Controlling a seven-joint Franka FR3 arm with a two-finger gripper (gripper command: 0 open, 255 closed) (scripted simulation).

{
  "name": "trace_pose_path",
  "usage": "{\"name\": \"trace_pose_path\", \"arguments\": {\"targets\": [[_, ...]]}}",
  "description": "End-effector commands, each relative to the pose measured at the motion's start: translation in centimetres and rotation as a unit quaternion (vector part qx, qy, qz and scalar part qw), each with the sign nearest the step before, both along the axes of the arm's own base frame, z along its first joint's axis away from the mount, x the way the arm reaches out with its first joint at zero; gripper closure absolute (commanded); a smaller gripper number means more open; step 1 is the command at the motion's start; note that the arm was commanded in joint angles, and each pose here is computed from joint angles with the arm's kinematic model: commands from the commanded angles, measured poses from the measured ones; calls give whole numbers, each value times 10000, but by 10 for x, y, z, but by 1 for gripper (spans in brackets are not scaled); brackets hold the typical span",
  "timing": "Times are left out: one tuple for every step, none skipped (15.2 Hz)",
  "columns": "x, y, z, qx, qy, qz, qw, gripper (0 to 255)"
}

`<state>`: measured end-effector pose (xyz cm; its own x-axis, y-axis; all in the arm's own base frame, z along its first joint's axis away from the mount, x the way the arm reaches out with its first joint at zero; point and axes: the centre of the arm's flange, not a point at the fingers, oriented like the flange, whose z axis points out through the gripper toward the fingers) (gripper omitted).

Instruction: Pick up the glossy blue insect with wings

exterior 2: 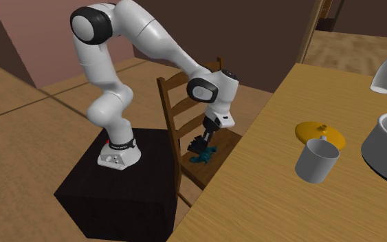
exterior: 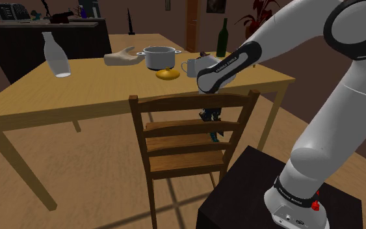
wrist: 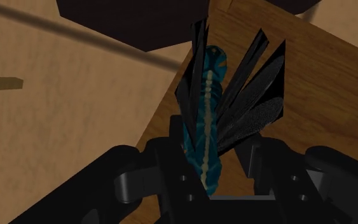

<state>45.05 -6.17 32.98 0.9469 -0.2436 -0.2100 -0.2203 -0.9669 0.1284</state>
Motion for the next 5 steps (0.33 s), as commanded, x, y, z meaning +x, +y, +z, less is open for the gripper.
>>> {"name": "trace_pose_path", "arguments": {"targets": [[1,1,10,0,2,0,10000,255],[1,1,15,0,2,0,10000,255],[1,1,20,0,2,0,10000,255],[0,1,21,0,2,0,10000,255],[1,1,21,0,2,0,10000,255]]}}
